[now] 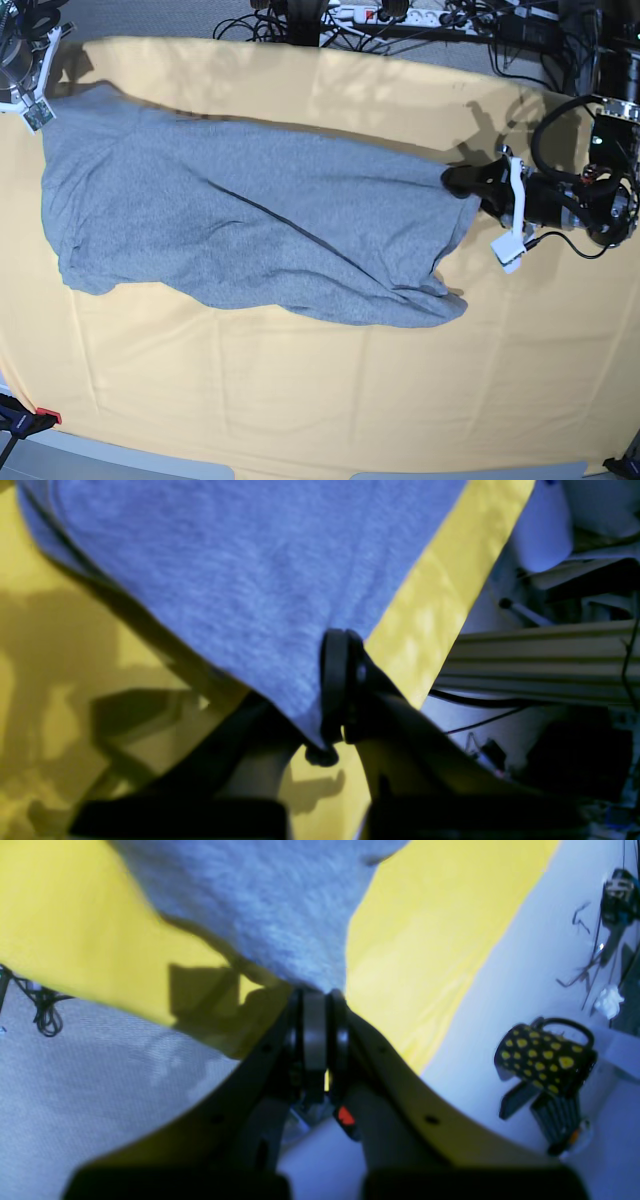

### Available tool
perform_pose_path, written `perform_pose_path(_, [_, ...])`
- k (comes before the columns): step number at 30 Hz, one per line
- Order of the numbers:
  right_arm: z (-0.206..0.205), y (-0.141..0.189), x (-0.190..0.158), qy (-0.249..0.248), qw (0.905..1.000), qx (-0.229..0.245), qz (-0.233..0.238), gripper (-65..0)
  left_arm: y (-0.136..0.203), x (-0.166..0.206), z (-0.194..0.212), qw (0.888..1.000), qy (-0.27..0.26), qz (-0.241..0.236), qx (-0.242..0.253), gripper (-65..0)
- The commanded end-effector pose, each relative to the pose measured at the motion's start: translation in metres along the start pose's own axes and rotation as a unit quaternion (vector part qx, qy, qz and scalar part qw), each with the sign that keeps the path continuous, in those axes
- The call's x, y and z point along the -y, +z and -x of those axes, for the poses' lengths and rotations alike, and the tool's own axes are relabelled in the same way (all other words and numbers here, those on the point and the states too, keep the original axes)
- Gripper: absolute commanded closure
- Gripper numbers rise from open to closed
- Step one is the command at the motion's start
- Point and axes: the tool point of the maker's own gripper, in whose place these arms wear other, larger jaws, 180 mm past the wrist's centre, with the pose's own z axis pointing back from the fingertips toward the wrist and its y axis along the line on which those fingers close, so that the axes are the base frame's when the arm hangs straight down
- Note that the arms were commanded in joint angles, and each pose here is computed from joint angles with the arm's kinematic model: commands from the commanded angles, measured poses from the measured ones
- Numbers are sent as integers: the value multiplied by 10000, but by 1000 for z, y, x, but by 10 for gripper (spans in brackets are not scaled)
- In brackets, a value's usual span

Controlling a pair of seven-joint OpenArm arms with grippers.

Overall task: Layout the t-shirt on the table in an organized manner, then fold the t-shirt properly
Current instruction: 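Lift and pull the t-shirt edge away from the body to spread it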

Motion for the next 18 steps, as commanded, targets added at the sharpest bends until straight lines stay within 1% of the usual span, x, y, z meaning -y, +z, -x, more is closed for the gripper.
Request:
perform_pose_path(1, [-2, 4, 13, 62, 9997, -2, 224, 0, 17, -2, -19, 9993, -286, -129, 187, 0])
perform_pose_path(4, [-1, 6, 24, -37, 9992, -19, 404, 0, 32, -8, -27, 9983, -448, -328, 170, 0])
perform_pose_path(6, [2, 7, 22, 17, 9994, -110, 318, 0, 38, -11, -31, 9977, -503, -411, 174, 0])
perform_pose_path(9, [6, 7, -1, 100, 9994, -165, -274, 0, 38, -11, -34, 9976, -525, -416, 196, 0])
perform_pose_path(12, [10, 10, -21, 219, 9960, -211, -840, 0, 35, -10, -34, 9980, -459, -385, 214, 0])
perform_pose_path(14, [16, 12, -26, 304, 9937, -372, -1017, 0, 36, -10, -34, 9981, -427, -394, 212, 0])
perform_pose_path(16, [25, 14, -27, 456, 9915, -565, -1078, 0, 36, -9, -35, 9984, -329, -421, 208, 0])
perform_pose_path(18, [33, 16, -29, 623, 9888, -716, -1155, 0, 37, -5, -37, 9982, -361, -441, 190, 0])
